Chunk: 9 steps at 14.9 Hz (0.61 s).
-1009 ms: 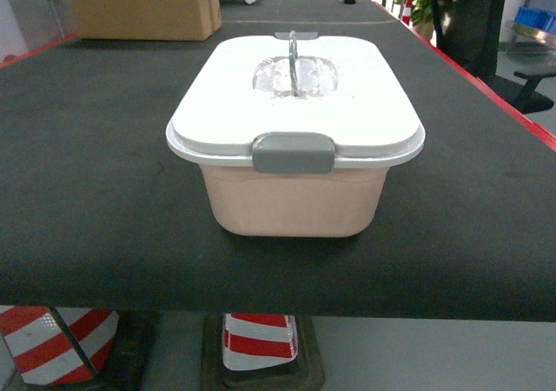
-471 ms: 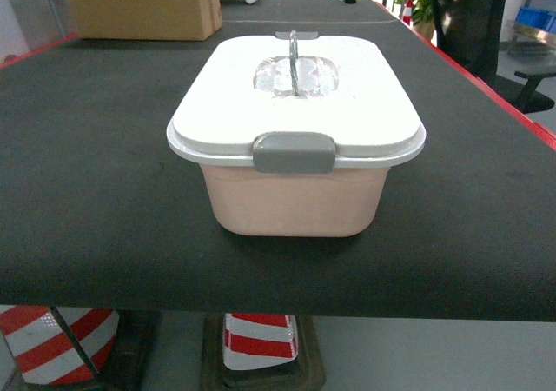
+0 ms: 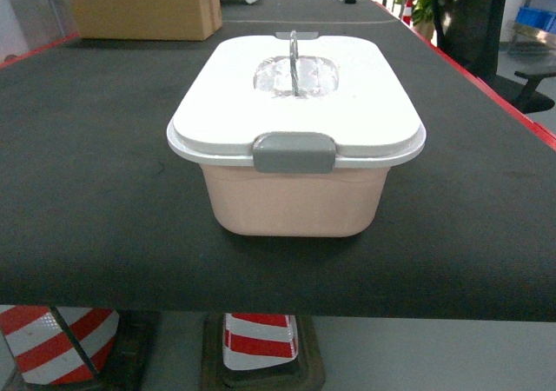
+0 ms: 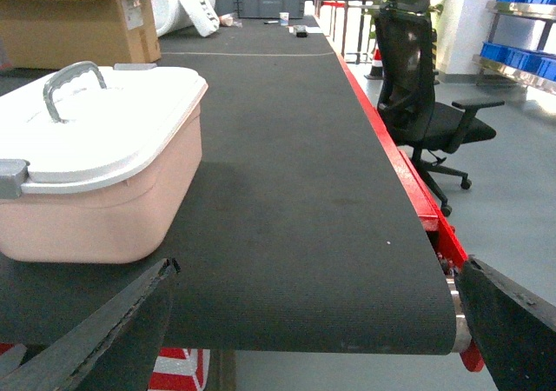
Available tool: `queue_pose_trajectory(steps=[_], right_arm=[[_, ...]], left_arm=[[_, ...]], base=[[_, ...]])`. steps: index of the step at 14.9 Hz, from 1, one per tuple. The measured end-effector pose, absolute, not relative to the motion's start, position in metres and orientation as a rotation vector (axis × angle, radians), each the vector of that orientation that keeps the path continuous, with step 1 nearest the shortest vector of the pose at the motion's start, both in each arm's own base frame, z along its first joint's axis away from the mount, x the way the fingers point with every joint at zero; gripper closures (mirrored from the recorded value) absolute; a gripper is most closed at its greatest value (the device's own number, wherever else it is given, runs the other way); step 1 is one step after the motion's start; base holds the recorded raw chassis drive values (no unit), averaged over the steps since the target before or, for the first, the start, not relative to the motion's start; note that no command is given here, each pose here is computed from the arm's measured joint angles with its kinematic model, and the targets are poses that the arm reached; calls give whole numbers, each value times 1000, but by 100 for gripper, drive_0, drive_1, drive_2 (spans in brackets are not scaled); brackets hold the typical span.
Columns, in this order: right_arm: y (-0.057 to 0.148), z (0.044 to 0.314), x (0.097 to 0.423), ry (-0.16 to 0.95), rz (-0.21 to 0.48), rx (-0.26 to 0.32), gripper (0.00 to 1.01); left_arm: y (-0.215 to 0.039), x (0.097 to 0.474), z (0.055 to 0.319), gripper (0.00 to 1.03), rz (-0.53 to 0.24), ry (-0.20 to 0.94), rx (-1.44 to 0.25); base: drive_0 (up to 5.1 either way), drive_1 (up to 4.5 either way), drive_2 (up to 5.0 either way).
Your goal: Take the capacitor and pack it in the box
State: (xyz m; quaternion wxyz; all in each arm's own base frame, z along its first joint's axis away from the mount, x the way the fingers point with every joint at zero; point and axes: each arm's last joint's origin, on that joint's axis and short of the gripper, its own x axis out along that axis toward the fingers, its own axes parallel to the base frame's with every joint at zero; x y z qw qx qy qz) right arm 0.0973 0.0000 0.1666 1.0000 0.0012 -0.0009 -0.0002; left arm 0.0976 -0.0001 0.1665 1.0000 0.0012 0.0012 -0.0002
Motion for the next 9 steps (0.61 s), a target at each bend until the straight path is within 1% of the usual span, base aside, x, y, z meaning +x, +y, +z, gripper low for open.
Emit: queue_pose_trajectory(steps=[9], right_arm=[[0,167,97,-2,0,2,3]], left_arm=[[0,98,166,5,0,3,2]], base=[[0,0,0]])
